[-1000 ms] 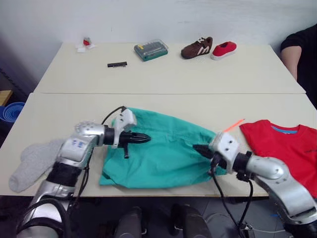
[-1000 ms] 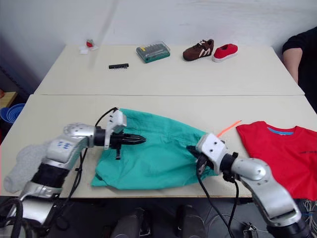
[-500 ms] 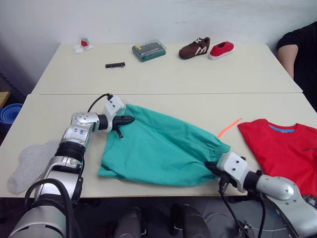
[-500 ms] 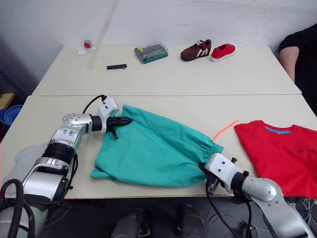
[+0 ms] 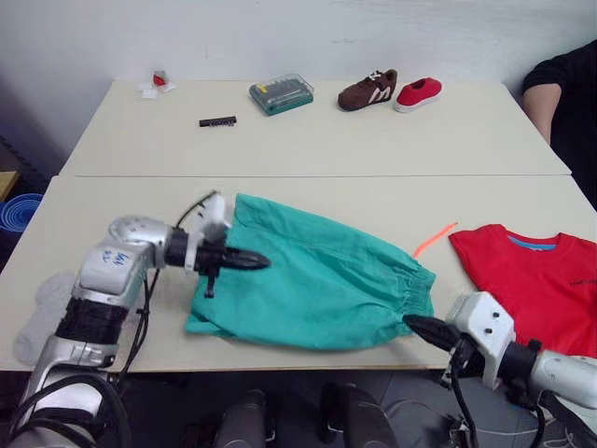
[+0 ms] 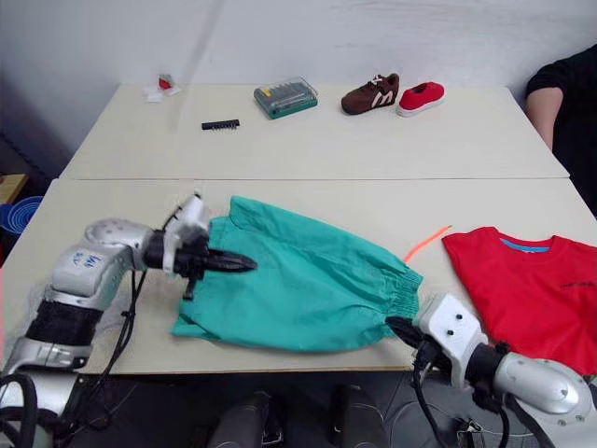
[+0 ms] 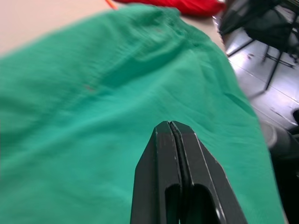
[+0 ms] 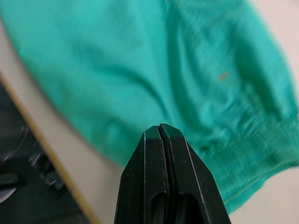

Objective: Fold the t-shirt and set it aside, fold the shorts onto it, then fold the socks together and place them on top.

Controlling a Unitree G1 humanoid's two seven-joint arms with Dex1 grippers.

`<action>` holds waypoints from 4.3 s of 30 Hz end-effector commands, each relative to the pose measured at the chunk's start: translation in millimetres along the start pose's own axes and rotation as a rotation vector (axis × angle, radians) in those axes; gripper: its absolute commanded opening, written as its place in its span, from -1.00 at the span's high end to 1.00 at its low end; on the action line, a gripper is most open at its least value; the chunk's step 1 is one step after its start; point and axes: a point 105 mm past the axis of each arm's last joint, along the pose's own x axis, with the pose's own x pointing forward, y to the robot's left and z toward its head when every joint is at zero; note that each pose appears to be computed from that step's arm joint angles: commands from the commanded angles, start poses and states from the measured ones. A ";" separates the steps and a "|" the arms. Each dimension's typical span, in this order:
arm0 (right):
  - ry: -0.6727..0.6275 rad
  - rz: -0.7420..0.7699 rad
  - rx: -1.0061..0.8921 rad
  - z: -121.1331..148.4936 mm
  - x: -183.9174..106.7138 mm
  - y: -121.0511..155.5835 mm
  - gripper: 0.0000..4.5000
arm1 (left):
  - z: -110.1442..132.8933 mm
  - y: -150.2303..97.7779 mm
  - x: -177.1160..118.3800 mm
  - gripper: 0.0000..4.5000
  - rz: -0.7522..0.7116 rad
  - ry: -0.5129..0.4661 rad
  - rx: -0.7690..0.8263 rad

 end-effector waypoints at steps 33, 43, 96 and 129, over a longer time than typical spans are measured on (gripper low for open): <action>-0.273 -0.412 1.102 -25.6 20.2 -16.0 -0.49 | -21.8 31.3 64.4 1.00 0.119 0.022 0.131; -0.392 -0.330 1.332 -25.5 63.1 -46.0 -0.99 | -18.7 34.5 64.2 1.00 0.126 0.037 0.152; -0.315 0.695 -0.013 153.2 157.2 53.3 0.38 | 3.0 40.0 -104.5 1.00 0.741 -0.229 -0.020; -0.133 0.618 -0.417 50.1 142.3 51.2 0.99 | -7.0 85.7 11.1 1.00 0.394 0.135 0.301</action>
